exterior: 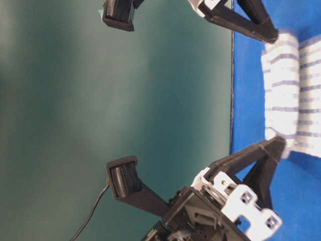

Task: Fold the blue towel.
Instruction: 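Pull the far edge toward the near edge with both grippers, folding again, then open both grippers and release the folded towel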

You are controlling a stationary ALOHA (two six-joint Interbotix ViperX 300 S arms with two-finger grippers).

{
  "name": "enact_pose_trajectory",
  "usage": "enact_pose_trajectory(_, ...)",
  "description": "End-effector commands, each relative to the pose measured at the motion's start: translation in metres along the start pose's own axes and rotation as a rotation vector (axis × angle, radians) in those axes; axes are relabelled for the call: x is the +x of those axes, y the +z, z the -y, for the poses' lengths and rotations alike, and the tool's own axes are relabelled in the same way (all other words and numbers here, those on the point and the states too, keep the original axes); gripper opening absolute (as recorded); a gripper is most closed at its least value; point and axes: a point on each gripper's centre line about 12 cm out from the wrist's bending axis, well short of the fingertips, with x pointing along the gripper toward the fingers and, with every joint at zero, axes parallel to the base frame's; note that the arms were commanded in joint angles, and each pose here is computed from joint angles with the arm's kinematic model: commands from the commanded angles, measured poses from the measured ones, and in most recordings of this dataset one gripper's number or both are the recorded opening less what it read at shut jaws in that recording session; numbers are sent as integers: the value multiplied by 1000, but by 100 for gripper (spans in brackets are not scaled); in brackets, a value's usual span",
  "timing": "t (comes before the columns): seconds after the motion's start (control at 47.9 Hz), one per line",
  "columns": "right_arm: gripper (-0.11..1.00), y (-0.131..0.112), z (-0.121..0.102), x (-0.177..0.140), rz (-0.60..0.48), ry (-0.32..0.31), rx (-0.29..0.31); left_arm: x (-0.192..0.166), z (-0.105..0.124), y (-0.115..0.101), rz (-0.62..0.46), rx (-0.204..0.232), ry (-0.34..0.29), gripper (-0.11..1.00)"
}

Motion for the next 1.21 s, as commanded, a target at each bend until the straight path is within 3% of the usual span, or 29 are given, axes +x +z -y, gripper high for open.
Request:
enact_pose_trajectory(0.0, 5, 6, -10, -3, 21, 24, -4, -7, 8, 11, 36, 14, -16, 5)
enact_pose_trajectory(0.334, 5, 1, -33, -2, 3, 72, 0, -7, 32, 7, 29, 51, -62, 5)
enact_pose_trajectory(0.897, 5, 2, -45, 5, -31, 90, -14, -7, 35, -1, 8, 58, -69, 5)
enact_pose_trajectory(1.147, 7, 4, -51, 7, -32, 102, 0, -7, 34, -2, -3, 69, -68, 27)
enact_pose_trajectory(1.189, 15, 4, -51, 7, -32, 102, 5, -8, 34, -2, -1, 69, -67, 31)
